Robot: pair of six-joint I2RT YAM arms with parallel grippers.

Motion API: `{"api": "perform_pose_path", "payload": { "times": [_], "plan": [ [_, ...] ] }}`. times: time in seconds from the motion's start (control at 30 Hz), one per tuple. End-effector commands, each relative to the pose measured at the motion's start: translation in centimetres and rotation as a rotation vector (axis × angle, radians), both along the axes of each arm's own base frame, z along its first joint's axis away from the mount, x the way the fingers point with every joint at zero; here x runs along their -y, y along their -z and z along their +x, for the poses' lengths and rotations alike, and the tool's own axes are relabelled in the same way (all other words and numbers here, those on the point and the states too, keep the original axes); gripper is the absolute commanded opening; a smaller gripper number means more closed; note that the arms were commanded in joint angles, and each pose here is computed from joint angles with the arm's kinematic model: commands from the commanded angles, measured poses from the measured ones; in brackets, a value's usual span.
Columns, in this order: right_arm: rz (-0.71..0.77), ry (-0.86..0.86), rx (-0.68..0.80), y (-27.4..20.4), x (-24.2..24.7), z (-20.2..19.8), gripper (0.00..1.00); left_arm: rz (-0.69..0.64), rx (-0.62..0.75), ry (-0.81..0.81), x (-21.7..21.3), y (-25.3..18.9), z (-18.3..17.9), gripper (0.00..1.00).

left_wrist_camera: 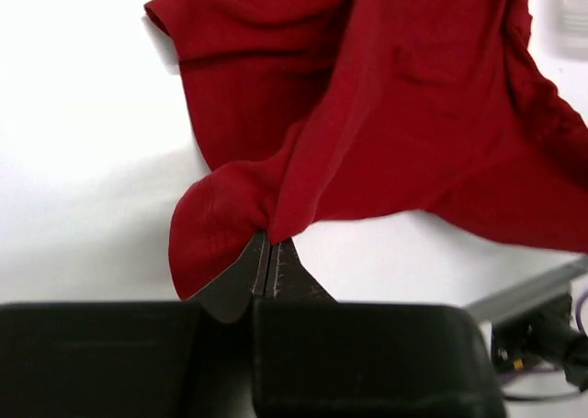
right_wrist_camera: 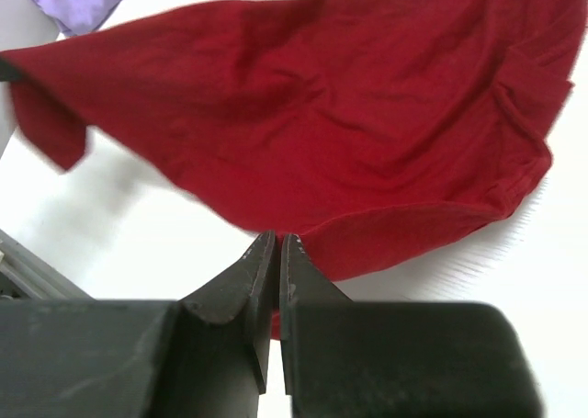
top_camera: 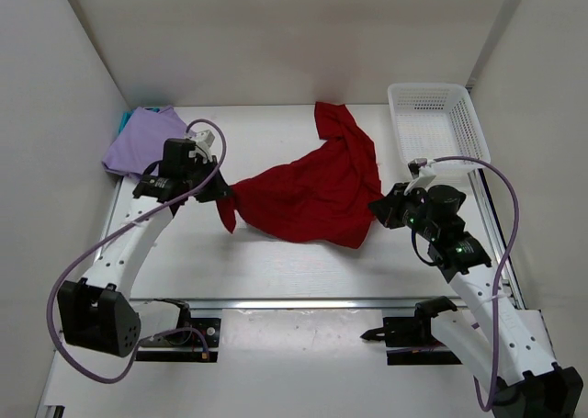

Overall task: Fold and stack the t-shirts
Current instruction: Flatten out the tshirt

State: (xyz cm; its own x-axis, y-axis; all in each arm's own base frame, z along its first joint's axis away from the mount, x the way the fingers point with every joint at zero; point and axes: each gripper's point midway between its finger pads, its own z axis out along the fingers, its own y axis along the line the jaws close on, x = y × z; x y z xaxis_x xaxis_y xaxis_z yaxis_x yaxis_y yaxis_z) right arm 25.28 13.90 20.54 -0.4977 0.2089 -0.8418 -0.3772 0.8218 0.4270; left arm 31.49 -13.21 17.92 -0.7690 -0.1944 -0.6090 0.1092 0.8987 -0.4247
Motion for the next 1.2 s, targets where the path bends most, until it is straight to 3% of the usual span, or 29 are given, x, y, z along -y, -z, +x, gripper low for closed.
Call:
{"api": "perform_pose_path", "payload": {
  "times": [0.0, 0.13, 0.23, 0.33, 0.4, 0.5, 0.57, 0.63, 0.7, 0.77, 0.8, 0.87, 1.1, 1.17],
  "plan": [
    [-0.008, 0.013, 0.057, -1.7, 0.3, 0.7, 0.0, 0.034, -0.133, 0.043, -1.1, 0.8, -3.5, 0.03],
    [-0.021, 0.028, 0.046, -1.7, 0.5, 0.9, 0.0, -0.003, -0.259, 0.023, -1.4, 6.8, -2.6, 0.03],
    [-0.028, 0.028, 0.035, -1.4, 0.5, 1.1, 0.0, -0.045, -0.287, -0.076, -3.5, 10.1, 0.7, 0.0],
    [-0.028, 0.021, 0.018, -1.3, 0.3, 1.2, 0.0, 0.004, -0.304, -0.184, -6.2, 12.9, 6.2, 0.0],
    [-0.037, 0.02, -0.011, -0.6, 0.3, 1.4, 0.01, 0.016, -0.217, -0.253, -7.5, 10.7, 11.5, 0.0],
    [-0.036, -0.001, -0.041, 0.1, -0.1, 1.3, 0.0, -0.013, -0.102, -0.375, -11.0, 7.0, 16.8, 0.29],
    [-0.04, 0.006, -0.046, 0.3, 0.1, 1.3, 0.0, -0.042, -0.04, -0.428, -12.3, 5.3, 17.9, 0.67],
    [-0.043, -0.009, -0.046, 0.5, -0.2, 1.4, 0.0, -0.076, 0.023, -0.474, -13.1, 3.6, 17.4, 0.83],
    [-0.041, -0.016, -0.036, 0.3, -0.3, 1.2, 0.0, -0.089, 0.04, -0.465, -12.2, 3.3, 15.7, 0.81],
    [-0.039, -0.026, -0.039, 0.5, -0.5, 1.1, 0.0, -0.094, 0.075, -0.491, -11.7, 2.8, 13.7, 0.6],
    [-0.035, -0.039, -0.032, 0.3, -0.8, 0.9, 0.01, -0.113, 0.052, -0.511, -11.4, 4.8, 12.3, 0.57],
    [-0.033, -0.046, -0.026, 0.1, -1.1, 0.6, 0.0, -0.168, 0.09, -0.566, -11.5, 4.7, 10.2, 0.45],
    [-0.032, -0.057, -0.004, -0.3, -1.3, 0.3, 0.0, -0.179, -0.004, -0.78, -15.6, 11.0, 4.9, 0.47],
    [-0.03, -0.065, -0.01, -0.1, -1.5, 0.2, 0.0, -0.181, -0.003, -0.827, -16.8, 11.8, 4.2, 0.53]
  ]
}}
